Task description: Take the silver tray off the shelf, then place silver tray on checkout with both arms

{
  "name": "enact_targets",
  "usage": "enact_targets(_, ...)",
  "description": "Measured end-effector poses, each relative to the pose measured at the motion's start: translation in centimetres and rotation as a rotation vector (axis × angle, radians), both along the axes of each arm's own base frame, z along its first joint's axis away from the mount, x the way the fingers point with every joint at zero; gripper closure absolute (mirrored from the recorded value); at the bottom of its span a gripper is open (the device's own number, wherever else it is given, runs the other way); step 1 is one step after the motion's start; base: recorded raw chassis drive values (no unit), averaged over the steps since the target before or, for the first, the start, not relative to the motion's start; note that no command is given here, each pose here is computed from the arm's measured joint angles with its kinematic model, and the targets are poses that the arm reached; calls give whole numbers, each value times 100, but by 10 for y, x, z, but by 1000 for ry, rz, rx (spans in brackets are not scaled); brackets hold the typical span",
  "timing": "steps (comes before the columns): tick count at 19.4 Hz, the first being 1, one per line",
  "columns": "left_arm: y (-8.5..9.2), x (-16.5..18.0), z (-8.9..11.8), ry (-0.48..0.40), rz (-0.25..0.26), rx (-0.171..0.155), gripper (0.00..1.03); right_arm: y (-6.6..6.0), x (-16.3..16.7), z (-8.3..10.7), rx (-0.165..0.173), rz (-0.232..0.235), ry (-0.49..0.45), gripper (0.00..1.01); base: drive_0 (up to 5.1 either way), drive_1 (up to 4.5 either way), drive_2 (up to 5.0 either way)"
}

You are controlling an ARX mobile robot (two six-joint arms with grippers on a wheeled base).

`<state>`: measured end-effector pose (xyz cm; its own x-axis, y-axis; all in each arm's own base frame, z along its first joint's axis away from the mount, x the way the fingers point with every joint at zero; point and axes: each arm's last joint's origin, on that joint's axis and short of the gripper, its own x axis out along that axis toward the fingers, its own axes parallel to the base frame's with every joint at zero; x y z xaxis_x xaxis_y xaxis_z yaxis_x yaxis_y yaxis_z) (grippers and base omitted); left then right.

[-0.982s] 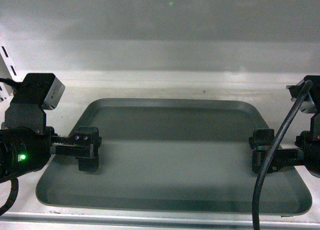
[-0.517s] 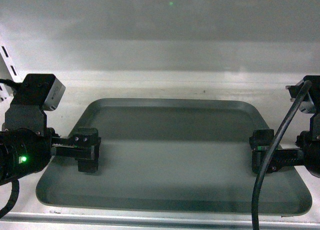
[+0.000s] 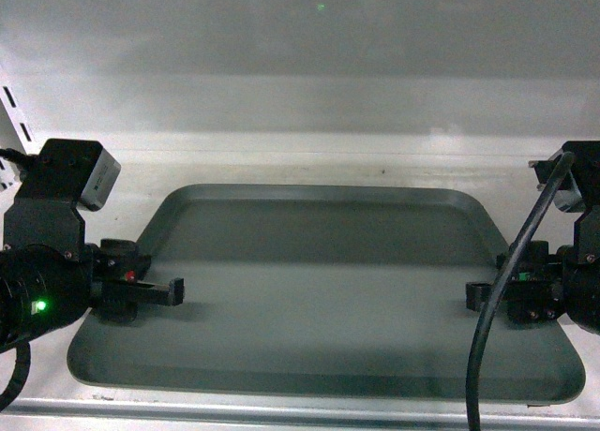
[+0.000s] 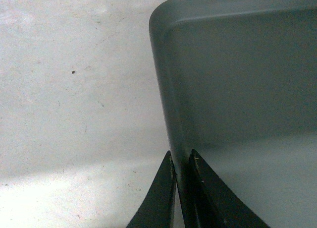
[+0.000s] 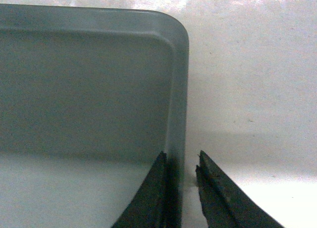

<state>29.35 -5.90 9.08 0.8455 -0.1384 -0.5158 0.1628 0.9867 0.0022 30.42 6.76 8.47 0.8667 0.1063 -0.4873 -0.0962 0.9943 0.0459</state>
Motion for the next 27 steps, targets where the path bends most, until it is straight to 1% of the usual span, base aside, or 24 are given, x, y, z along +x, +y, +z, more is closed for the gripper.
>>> enact_targets(1, 0, 0, 0, -4, 7, -10, 97, 3, -1, 0, -3, 4, 0, 86, 0, 0, 0)
enact_targets(2, 1, 0, 0, -2, 19, -32, 99, 3, -1, 0, 0, -3, -1, 93, 0, 0, 0)
enact_targets(3, 1, -1, 0, -3, 25, -48, 99, 4, -1, 2, 26, -16, 0, 98, 0, 0, 0)
enact_targets(4, 1, -1, 0, -3, 29, -55, 99, 4, -1, 2, 41, -24, 1, 98, 0, 0, 0)
enact_targets(6, 0, -3, 0, -5, 30, -61, 99, 4, -1, 2, 51, -30, 0, 98, 0, 0, 0)
enact_targets(9, -1, -6, 2, -6, 29, -64, 99, 4, -1, 2, 46, -37, 0, 98, 0, 0, 0)
enact_targets(14, -3, -13, 5, 2, 32, -52, 99, 5, -3, 4, 47, -43, 5, 98, 0, 0, 0)
enact_targets(17, -5, -15, 12, -6, 33, -48, 99, 6, -4, 7, 49, -49, 5, 98, 0, 0, 0)
enact_targets(21, -5, -18, 25, -23, 31, -42, 99, 6, -6, 19, 55, -52, -15, 98, 0, 0, 0)
enact_targets(25, -7, -22, 32, -11, 27, -38, 99, 5, -9, 28, 54, -54, -13, 98, 0, 0, 0)
enact_targets(27, -8, -24, 38, -9, 19, -37, 99, 2, -11, 36, 53, -60, -10, 98, 0, 0, 0)
